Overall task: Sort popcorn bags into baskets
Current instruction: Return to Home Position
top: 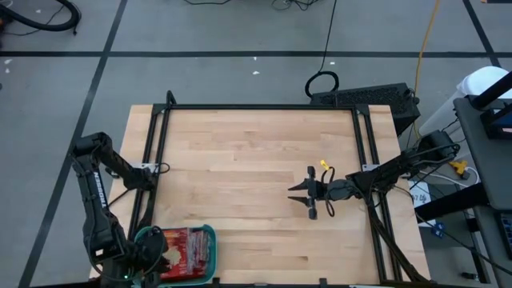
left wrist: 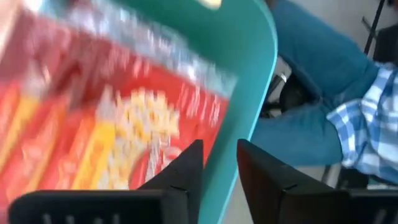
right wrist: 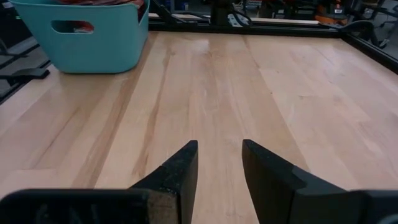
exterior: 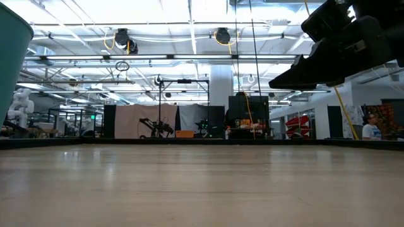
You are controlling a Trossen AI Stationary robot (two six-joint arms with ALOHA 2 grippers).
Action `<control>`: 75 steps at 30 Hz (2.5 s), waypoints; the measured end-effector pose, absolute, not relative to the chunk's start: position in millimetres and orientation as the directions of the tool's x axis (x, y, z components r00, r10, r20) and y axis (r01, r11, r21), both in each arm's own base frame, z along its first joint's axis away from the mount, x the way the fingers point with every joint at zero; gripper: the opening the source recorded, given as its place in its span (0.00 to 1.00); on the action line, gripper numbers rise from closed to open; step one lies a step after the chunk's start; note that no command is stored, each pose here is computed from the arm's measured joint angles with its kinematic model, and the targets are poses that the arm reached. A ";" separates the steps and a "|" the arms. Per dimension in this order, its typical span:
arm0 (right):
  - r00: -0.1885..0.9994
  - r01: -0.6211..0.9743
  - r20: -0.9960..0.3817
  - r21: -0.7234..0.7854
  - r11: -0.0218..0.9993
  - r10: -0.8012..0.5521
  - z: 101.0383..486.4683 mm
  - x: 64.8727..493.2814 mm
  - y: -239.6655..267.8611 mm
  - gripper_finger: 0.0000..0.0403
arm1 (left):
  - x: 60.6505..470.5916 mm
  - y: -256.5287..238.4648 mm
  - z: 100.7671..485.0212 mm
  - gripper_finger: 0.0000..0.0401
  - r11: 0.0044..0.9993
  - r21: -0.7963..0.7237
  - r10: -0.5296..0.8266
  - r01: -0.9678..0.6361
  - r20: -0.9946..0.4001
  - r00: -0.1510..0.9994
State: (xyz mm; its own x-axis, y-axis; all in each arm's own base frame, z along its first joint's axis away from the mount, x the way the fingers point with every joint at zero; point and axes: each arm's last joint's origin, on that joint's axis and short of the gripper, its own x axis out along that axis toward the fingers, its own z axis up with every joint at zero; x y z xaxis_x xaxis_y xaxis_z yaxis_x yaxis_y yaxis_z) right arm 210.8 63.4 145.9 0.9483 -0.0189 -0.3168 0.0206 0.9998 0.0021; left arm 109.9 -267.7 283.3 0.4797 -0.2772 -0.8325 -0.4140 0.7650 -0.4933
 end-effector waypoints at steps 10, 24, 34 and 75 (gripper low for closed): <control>0.954 -0.023 -0.298 0.081 0.996 0.046 150.6 210.0 65.1 0.26 | 147.9 -246.6 286.7 0.03 0.948 -0.250 -0.042 -0.198 -0.712 0.700; 0.963 -0.104 -0.260 -0.142 0.984 0.064 180.6 189.6 53.7 0.03 | 254.2 -162.4 257.5 0.03 0.983 0.185 0.128 -0.017 -0.609 0.783; 0.958 -0.070 -0.285 -0.175 0.982 0.018 195.5 164.9 37.4 0.01 | 273.7 -74.8 233.4 0.02 0.992 0.122 0.075 -0.021 -0.456 0.887; 0.991 0.076 -0.096 -0.151 0.986 -0.091 160.1 129.0 11.8 0.01 | 120.2 -20.0 154.8 0.01 0.991 0.077 0.119 -0.110 -0.133 0.984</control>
